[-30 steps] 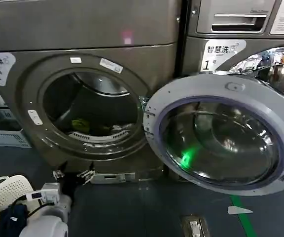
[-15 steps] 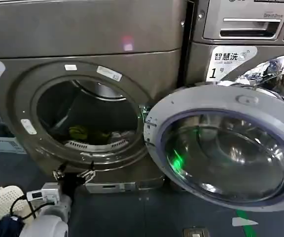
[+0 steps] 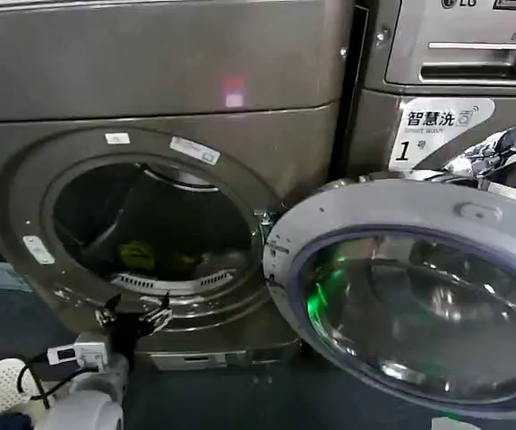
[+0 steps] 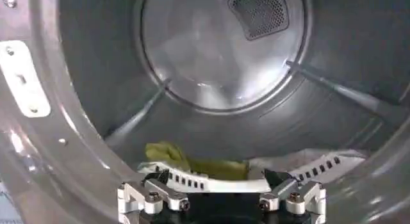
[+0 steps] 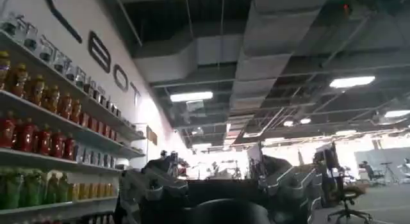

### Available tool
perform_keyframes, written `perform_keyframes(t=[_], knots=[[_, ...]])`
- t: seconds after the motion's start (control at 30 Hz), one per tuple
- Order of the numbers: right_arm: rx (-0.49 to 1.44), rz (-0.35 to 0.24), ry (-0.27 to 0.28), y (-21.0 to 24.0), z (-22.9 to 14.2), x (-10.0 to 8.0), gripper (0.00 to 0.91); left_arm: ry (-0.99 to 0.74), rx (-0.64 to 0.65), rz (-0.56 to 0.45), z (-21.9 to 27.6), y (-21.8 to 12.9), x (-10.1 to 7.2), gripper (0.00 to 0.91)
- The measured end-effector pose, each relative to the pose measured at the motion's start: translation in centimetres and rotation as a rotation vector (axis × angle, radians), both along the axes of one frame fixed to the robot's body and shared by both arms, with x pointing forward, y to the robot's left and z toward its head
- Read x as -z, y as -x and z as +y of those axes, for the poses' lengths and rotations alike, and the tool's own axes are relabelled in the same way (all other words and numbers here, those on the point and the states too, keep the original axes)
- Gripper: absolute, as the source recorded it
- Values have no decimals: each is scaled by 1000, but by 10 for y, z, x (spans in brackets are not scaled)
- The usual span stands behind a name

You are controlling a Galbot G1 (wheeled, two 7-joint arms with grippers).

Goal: Grasp the clothes from the dryer.

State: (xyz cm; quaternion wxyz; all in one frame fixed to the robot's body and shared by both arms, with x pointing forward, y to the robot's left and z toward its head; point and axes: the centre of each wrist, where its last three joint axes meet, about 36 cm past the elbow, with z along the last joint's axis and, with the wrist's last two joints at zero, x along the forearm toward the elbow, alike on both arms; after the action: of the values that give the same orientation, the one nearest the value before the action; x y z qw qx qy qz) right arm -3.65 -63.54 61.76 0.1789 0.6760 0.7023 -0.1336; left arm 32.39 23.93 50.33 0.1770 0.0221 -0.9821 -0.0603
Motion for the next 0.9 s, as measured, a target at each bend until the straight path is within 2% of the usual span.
perform_keyframes(t=[0.9], knots=[[19, 33, 3, -3, 1, 6, 907, -30, -11, 11, 6, -14, 7, 907]])
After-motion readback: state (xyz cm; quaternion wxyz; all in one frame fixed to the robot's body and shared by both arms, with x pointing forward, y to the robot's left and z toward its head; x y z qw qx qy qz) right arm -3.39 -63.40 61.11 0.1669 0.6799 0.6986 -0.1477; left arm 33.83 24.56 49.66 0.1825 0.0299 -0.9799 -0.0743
